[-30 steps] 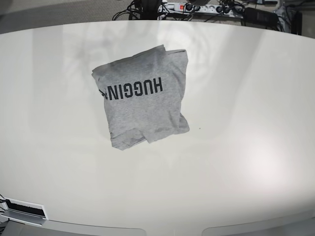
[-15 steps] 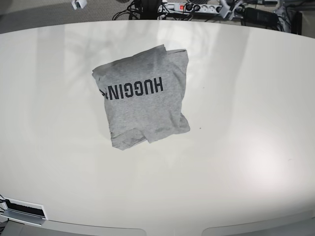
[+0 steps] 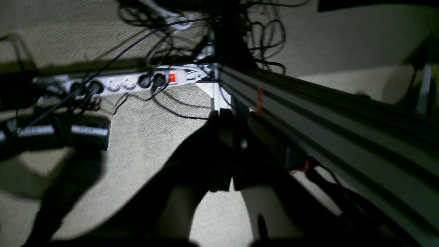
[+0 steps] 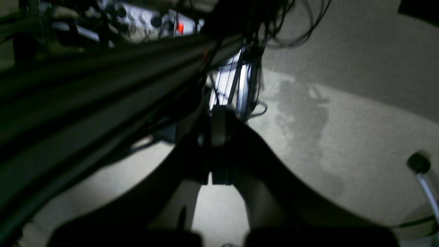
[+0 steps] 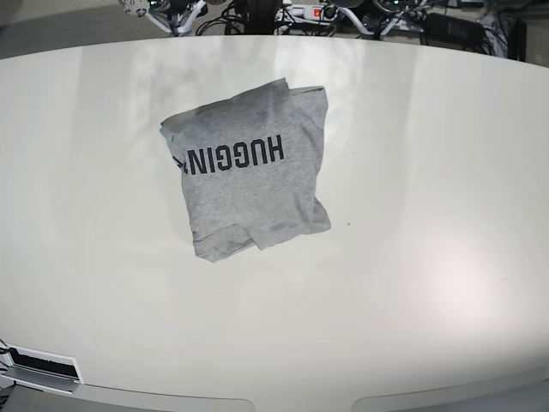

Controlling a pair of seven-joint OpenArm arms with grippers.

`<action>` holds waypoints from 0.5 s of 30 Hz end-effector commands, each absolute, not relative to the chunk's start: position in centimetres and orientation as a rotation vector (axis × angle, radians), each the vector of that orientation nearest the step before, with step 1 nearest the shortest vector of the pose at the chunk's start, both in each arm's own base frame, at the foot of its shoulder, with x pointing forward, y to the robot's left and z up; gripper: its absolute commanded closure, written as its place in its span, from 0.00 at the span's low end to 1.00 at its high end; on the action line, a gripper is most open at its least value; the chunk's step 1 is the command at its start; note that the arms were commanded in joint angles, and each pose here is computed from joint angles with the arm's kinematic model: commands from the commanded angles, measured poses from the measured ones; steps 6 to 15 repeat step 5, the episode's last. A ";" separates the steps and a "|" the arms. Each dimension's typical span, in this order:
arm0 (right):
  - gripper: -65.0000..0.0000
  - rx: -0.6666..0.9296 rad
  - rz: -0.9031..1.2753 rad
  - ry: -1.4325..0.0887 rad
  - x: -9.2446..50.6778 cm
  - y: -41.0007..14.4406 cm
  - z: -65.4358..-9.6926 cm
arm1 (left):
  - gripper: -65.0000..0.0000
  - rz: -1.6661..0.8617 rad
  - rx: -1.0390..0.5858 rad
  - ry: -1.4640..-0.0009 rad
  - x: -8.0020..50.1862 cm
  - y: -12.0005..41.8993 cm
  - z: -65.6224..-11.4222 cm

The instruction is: Layout the t-shirt on the table in an organized manner, then fold the t-shirt properly

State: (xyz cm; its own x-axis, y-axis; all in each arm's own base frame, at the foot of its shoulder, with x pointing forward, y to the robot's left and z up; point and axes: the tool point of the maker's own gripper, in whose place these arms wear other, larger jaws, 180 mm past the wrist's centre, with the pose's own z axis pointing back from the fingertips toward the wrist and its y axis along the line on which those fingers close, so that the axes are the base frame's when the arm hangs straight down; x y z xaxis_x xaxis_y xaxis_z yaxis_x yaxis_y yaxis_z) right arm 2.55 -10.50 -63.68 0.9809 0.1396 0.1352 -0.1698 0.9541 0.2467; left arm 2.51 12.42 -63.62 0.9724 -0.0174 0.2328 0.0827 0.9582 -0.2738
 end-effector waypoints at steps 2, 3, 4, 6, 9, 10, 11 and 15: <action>1.00 0.267 0.153 -0.141 3.2 -10.4 -63.5 | 1.00 -0.067 -0.289 -0.244 2.6 12.0 -63.6; 1.00 0.266 0.152 -0.154 3.5 -10.4 -63.5 | 1.00 -0.075 -0.282 -0.246 2.6 12.0 -63.6; 1.00 0.262 0.149 -0.172 3.9 -10.5 -63.5 | 1.00 -0.077 -0.275 -0.248 2.6 12.0 -63.6; 1.00 0.256 0.147 -0.177 4.0 -10.6 -63.5 | 1.00 -0.074 -0.264 -0.252 2.7 12.1 -63.7; 1.00 0.256 0.147 -0.177 4.0 -10.6 -63.5 | 1.00 -0.074 -0.264 -0.252 2.7 12.1 -63.7; 1.00 0.256 0.147 -0.177 4.0 -10.6 -63.5 | 1.00 -0.074 -0.264 -0.252 2.7 12.1 -63.7; 1.00 0.256 0.147 -0.177 4.0 -10.6 -63.5 | 1.00 -0.074 -0.264 -0.252 2.7 12.1 -63.7; 1.00 0.256 0.147 -0.177 4.0 -10.6 -63.5 | 1.00 -0.074 -0.264 -0.252 2.7 12.1 -63.7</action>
